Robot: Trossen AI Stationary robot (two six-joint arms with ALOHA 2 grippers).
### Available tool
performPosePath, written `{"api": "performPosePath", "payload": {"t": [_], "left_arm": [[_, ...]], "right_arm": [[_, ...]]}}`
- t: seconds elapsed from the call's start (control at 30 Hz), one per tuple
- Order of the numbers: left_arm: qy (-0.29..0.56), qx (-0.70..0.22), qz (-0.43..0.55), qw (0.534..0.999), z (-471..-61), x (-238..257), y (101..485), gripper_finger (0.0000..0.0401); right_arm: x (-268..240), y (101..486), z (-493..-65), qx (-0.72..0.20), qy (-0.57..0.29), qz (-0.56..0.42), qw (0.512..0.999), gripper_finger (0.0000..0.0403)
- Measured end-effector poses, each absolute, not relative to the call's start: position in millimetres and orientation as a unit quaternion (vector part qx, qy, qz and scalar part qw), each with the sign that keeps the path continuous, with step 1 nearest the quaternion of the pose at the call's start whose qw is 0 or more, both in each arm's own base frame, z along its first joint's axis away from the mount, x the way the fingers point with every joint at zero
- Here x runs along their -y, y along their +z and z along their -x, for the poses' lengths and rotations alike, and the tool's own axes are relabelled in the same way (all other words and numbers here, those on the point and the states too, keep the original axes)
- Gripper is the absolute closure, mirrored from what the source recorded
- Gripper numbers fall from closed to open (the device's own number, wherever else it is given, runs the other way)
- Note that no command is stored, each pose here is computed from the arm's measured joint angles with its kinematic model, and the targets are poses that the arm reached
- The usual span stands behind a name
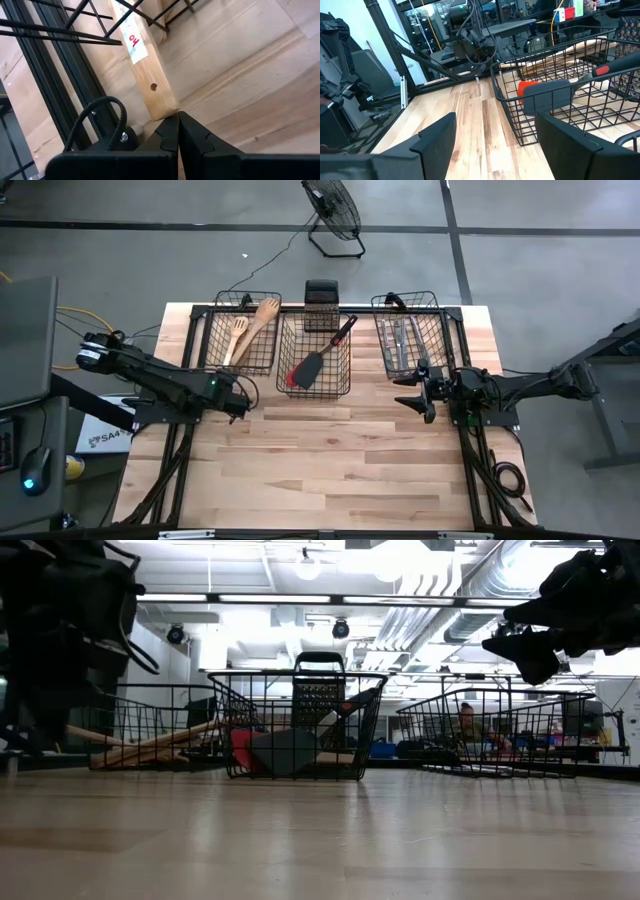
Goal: Pick & Place Kitchen Items
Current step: Put the light brown wooden slotted serving spoon into the left wire basket
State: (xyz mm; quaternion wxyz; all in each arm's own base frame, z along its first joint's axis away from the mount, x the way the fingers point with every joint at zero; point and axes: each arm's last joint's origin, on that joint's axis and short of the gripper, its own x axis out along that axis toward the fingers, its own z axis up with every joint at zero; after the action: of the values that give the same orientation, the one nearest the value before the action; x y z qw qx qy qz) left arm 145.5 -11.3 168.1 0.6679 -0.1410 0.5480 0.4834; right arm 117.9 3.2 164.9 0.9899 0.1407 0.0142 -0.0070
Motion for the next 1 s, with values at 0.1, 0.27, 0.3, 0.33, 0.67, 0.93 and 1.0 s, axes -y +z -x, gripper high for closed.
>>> {"api": "performPosePath", "payload": {"t": [0.1, 0.27, 0.3, 0.33, 0.67, 0.93, 1.0], "left_arm": [[0.481, -0.55, 0.144, 0.667, -145.5, 11.6, 167.9, 0.0401], [0.483, -0.554, 0.144, 0.663, -144.4, 11.5, 168.1, 0.0401], [0.485, -0.552, 0.142, 0.663, -144.4, 11.3, 168.2, 0.0401], [0.487, -0.55, 0.141, 0.664, -144.4, 11.2, 168.3, 0.0401], [0.492, -0.541, 0.153, 0.664, -145.2, 11.7, 168.5, 0.0401], [0.497, -0.519, 0.128, 0.684, -141.7, 21.3, 188.1, 0.0401], [0.491, -0.502, 0.123, 0.701, -140.8, 23.6, 198.2, 0.0401]], "right_arm": [[-3.2, 164.9, -117.9, -0.014, -0.007, -0.141, 0.99, 0.014], [-3.2, 164.9, -117.9, -0.014, -0.007, -0.141, 0.99, 0.014], [-3.2, 164.9, -117.9, -0.014, -0.007, -0.141, 0.99, 0.014], [-3.2, 164.9, -117.9, -0.014, -0.007, -0.141, 0.99, 0.014], [-3.2, 164.9, -117.9, -0.014, -0.007, -0.141, 0.99, 0.014], [-3.1, 164.9, -117.9, -0.014, -0.007, -0.141, 0.99, 0.014], [-3.2, 164.9, -117.9, -0.014, -0.007, -0.141, 0.99, 0.014]]}}
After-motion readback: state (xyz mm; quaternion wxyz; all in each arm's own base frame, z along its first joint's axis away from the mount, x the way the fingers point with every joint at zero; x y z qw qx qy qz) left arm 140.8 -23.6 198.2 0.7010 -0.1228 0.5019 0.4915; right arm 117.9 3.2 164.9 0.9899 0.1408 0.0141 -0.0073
